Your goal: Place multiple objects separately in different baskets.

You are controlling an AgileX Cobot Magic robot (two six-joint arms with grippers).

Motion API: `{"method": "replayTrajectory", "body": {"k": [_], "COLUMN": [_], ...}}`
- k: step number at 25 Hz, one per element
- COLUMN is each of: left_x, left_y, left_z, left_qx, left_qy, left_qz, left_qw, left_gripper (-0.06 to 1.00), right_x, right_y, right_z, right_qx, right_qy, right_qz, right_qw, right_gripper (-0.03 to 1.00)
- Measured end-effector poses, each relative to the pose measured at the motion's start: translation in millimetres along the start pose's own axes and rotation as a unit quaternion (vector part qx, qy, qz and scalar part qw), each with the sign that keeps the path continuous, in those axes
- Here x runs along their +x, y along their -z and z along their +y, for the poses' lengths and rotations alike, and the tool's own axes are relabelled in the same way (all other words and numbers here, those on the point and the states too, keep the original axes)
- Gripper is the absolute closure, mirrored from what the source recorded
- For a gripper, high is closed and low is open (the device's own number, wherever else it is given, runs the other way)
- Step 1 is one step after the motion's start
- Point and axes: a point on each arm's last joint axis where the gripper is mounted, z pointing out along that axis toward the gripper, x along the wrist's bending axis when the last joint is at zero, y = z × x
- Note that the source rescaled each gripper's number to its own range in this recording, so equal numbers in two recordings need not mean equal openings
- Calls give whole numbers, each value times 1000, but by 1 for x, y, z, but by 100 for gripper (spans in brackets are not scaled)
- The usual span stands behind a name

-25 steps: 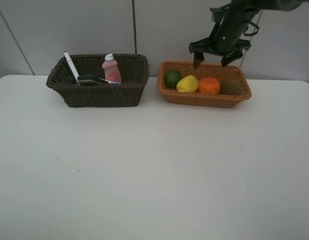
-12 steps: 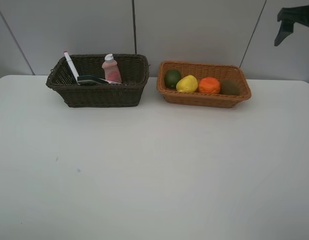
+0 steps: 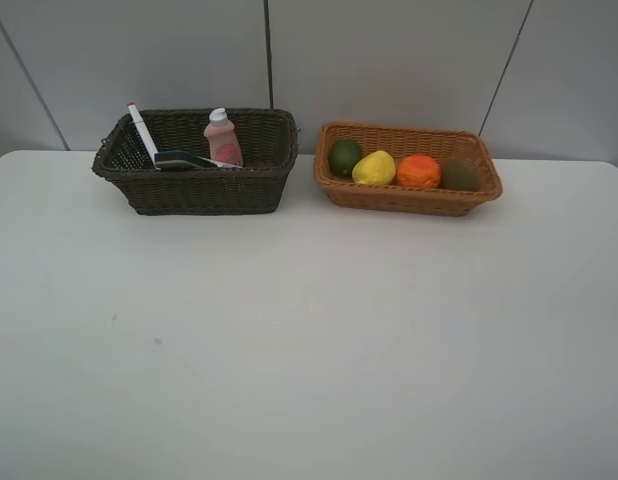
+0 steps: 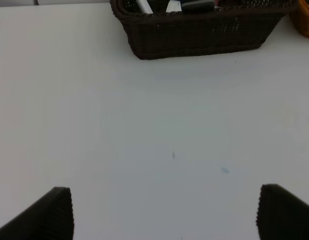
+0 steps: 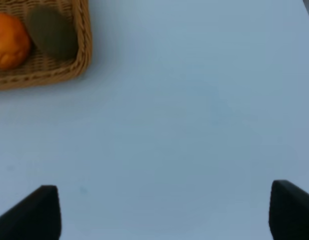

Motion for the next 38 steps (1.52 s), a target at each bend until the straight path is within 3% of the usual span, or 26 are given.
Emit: {"method": "replayTrajectory", "body": {"k": [8, 17, 38], "left_x": [0, 0, 0], "left_y": [0, 0, 0], "left_z": [0, 0, 0], "left_qx": [0, 0, 0], "left_qy": [0, 0, 0], "left_qz": [0, 0, 0], "left_qw": [1000, 1000, 1000], "left_gripper": [-1, -1, -1], "right_x": [-10, -14, -13], "right_y": [61, 83, 76], "right_z": [-107, -168, -175], "right_qx": [-134, -225, -217], "right_qy": [-11, -5, 23], "right_qz": [6, 15, 33], "right_qw": [991, 974, 975], "right_gripper": [1, 1, 1]}}
